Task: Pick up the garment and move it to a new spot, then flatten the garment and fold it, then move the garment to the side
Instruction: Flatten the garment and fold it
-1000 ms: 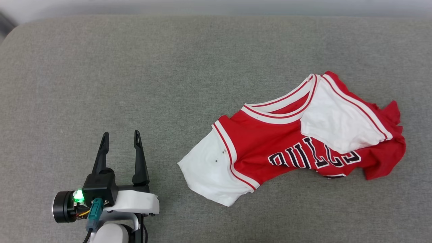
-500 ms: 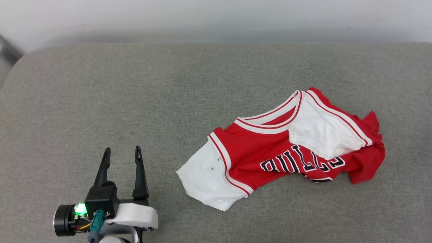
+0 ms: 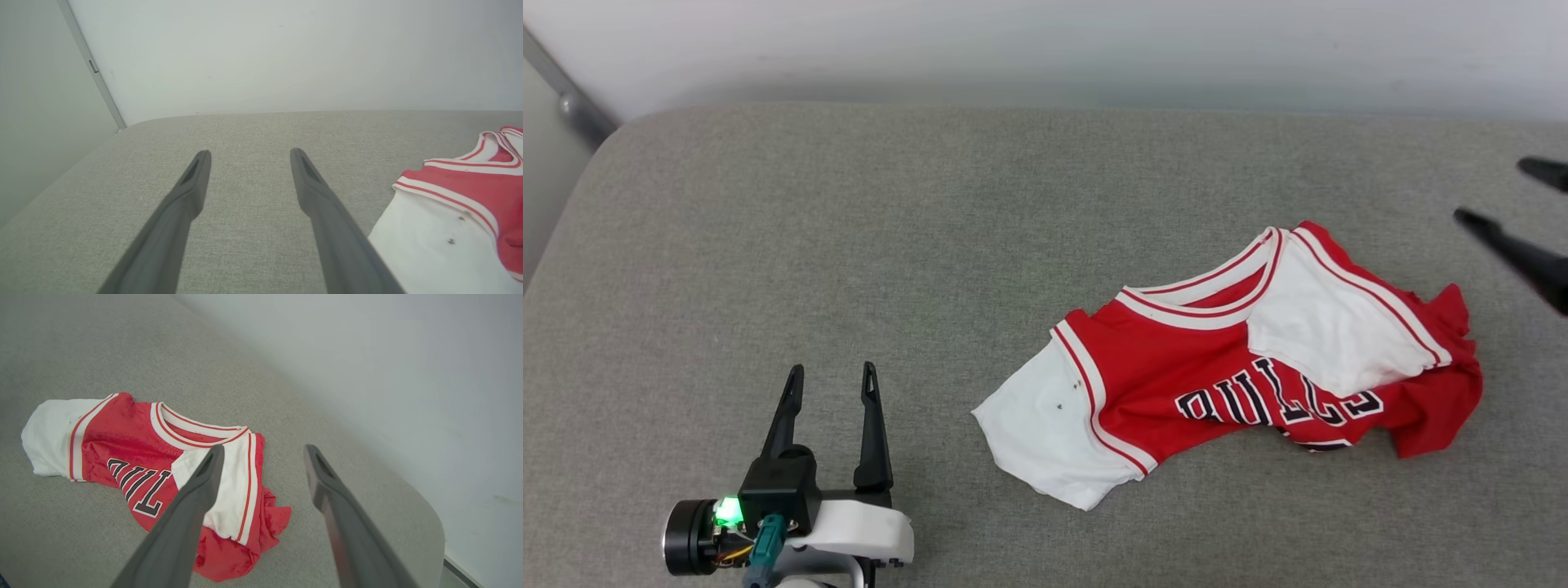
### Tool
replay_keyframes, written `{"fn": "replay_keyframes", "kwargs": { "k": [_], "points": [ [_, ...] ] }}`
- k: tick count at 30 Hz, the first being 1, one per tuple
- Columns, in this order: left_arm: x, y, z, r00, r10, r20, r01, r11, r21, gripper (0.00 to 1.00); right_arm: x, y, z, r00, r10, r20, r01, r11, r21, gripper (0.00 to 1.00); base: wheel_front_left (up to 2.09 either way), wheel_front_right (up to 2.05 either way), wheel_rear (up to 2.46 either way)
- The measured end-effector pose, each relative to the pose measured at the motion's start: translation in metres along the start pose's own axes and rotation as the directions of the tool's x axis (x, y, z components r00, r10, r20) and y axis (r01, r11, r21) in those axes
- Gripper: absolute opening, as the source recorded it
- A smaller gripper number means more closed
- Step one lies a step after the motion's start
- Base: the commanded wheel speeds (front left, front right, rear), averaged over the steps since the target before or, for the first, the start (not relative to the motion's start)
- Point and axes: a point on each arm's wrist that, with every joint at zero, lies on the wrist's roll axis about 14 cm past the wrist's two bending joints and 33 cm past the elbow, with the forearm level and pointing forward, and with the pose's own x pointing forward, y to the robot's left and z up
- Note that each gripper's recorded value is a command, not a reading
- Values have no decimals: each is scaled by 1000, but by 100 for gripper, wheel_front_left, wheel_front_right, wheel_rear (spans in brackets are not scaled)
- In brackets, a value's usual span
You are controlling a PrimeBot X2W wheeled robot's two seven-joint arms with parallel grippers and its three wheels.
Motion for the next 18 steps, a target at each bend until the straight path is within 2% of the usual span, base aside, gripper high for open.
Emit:
{"fn": "replay_keyframes", "kwargs": {
  "k": [2,5,9,18],
  "points": [
    [1,0,-2,1000,1,-4,-1,1000,-4,100,8,14,-12,992,49,-112,-52,998,-21,100,0,0,0],
    [5,-2,-2,1000,-3,-4,3,1000,-5,100,20,26,-32,955,93,-282,-112,992,-51,100,0,0,0],
    [9,0,-7,1000,8,-17,-8,1000,-13,100,36,41,-67,863,134,-487,-193,979,-72,100,0,0,0],
    [14,14,-21,996,62,-61,-63,998,-13,100,64,53,-142,677,191,-711,-287,958,-16,100,0,0,0]
  ]
}}
